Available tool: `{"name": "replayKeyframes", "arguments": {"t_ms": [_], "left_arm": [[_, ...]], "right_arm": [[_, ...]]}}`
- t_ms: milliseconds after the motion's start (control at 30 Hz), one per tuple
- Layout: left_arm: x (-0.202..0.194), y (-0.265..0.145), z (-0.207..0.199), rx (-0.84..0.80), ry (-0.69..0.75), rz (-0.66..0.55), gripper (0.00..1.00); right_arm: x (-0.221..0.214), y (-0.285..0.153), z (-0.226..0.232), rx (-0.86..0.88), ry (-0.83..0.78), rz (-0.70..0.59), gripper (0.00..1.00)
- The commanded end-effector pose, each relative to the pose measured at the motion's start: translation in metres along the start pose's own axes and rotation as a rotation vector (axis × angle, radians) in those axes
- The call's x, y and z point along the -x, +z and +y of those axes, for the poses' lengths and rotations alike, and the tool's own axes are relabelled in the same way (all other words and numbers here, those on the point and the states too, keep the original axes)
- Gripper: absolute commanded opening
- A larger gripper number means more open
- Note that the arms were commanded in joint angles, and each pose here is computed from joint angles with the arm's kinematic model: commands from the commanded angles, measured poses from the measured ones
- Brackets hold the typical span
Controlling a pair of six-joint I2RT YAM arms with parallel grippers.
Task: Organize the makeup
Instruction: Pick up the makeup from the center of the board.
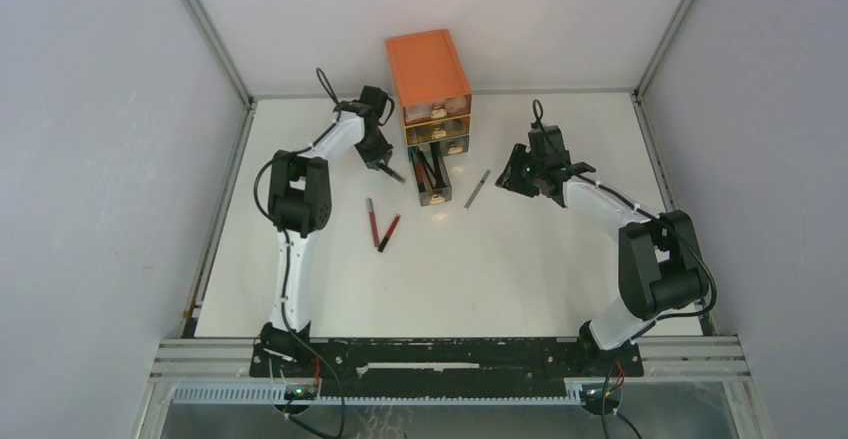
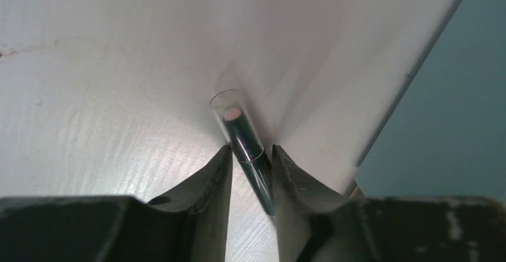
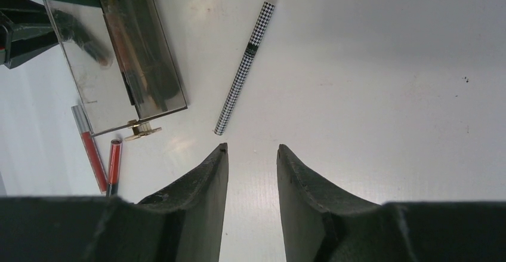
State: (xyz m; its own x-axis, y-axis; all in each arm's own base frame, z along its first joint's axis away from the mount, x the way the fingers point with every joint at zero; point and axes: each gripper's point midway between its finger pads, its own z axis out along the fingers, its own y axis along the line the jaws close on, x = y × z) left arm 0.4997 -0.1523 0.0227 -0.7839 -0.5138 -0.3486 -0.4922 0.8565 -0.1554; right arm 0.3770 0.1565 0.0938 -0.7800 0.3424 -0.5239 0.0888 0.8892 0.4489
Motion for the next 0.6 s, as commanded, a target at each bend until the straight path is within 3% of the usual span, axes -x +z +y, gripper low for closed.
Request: {"name": "replayKeyframes", "arguments": {"t_ms": [0,100,233,333,433,567], "left_arm": [[0.002,-0.006,0.007,0.009,0.005,-0.013,0.3],[0.001,-0.007,0.01,-0.023,-0.011,-0.004,0.13],[0.014,-0.025,0.007,-0.083,-0.03,-0.012,0.0],[0.029,-0.061,0.0,-0.177,-0.02,-0.057,0.0],[0.028,-0.117,-0.024,-0.43,0.04,-0.095,0.0],[-0.001,-0.174,-0.03,-0.613,0.156,-0.105,0.0]], "right_arm": [[0.007,-0.003,0.004,0.029,-0.013,-0.024,0.43],[0.007,-0.003,0.006,0.037,-0.014,-0.024,0.43],[0.008,-0.007,0.006,0.034,-0.017,-0.028,0.43],[0.008,-0.012,0.004,0.029,-0.019,-0.042,0.43],[0.009,-0.018,0.002,0.031,-0.015,-0.054,0.43],[0.01,-0.022,0.0,0.035,-0.007,-0.068,0.42]]}}
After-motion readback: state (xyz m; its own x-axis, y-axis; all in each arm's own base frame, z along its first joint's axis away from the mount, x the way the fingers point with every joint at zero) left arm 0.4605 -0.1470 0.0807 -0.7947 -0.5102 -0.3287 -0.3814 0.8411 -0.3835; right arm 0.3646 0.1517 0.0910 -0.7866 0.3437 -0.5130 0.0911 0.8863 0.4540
